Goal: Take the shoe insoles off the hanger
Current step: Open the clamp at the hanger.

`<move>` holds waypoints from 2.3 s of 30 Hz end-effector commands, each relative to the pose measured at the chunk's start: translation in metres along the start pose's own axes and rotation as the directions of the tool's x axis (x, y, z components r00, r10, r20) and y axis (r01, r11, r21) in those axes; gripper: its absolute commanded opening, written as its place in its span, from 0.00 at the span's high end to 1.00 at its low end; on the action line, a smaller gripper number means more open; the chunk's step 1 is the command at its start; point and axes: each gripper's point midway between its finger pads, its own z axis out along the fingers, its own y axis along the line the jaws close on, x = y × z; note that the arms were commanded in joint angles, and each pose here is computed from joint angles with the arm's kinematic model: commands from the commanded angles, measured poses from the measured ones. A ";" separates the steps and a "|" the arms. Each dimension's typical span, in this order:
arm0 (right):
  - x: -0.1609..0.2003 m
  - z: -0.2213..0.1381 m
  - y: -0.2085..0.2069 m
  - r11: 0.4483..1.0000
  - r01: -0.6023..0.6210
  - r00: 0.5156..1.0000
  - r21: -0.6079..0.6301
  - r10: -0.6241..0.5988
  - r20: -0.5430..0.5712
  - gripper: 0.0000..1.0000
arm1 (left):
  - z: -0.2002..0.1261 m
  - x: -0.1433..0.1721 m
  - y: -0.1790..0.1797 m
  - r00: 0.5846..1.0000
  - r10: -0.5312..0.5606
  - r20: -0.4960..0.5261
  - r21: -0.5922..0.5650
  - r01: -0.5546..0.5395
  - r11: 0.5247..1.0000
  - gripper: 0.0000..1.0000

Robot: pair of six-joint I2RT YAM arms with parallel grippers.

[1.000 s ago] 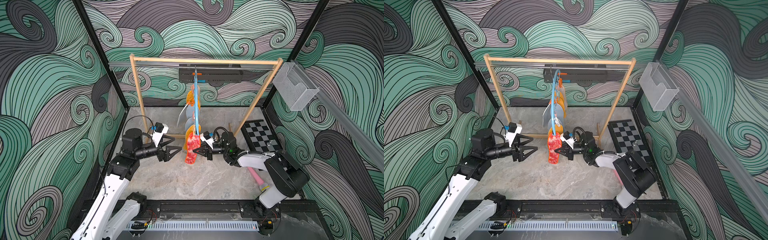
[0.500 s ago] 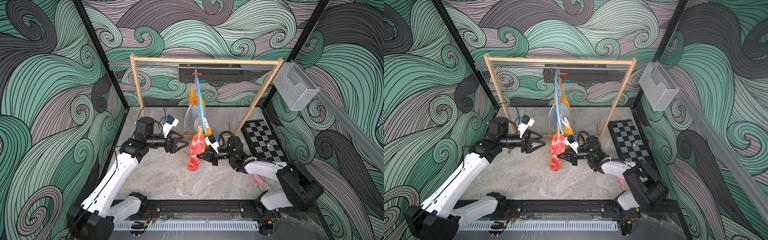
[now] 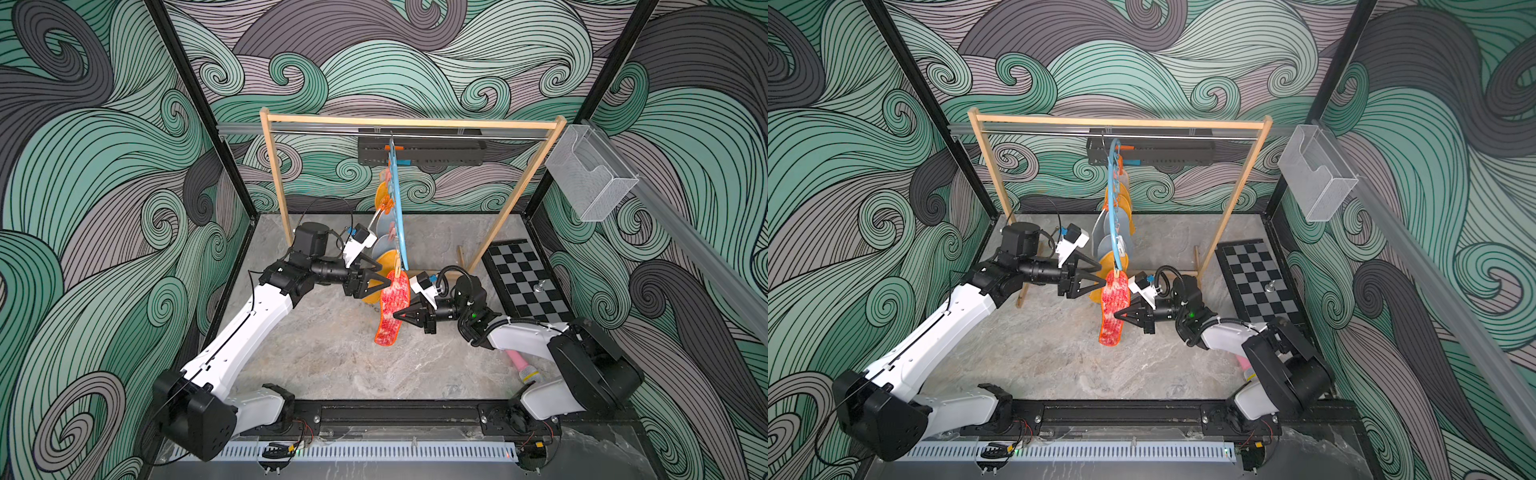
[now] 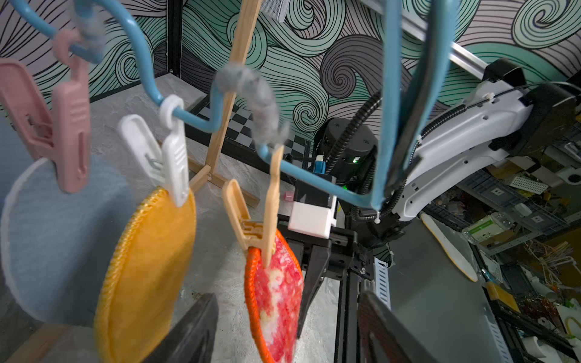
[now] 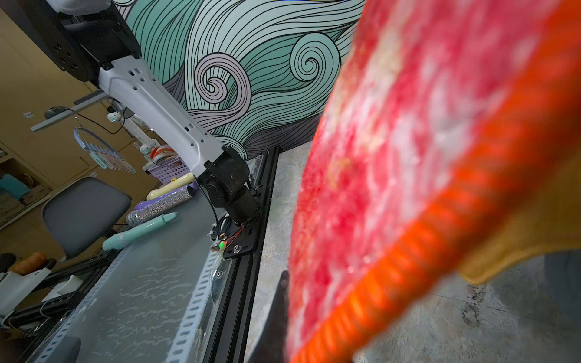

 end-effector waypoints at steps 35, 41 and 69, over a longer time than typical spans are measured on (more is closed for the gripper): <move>-0.002 0.004 0.008 0.999 0.025 1.000 -0.033 -0.025 -0.001 0.98 | 0.036 -0.052 0.019 0.994 -0.018 0.103 0.114 0.006 0.994 0.97; 0.001 0.005 -0.003 1.000 -0.017 1.000 0.024 0.017 0.000 0.98 | 0.037 -0.044 0.025 0.996 -0.019 0.092 0.083 0.012 0.996 0.99; 0.120 0.118 0.008 0.624 -0.756 0.624 0.199 0.778 -0.068 1.00 | 0.029 -0.048 0.021 0.995 0.004 0.100 0.045 -0.009 0.999 1.00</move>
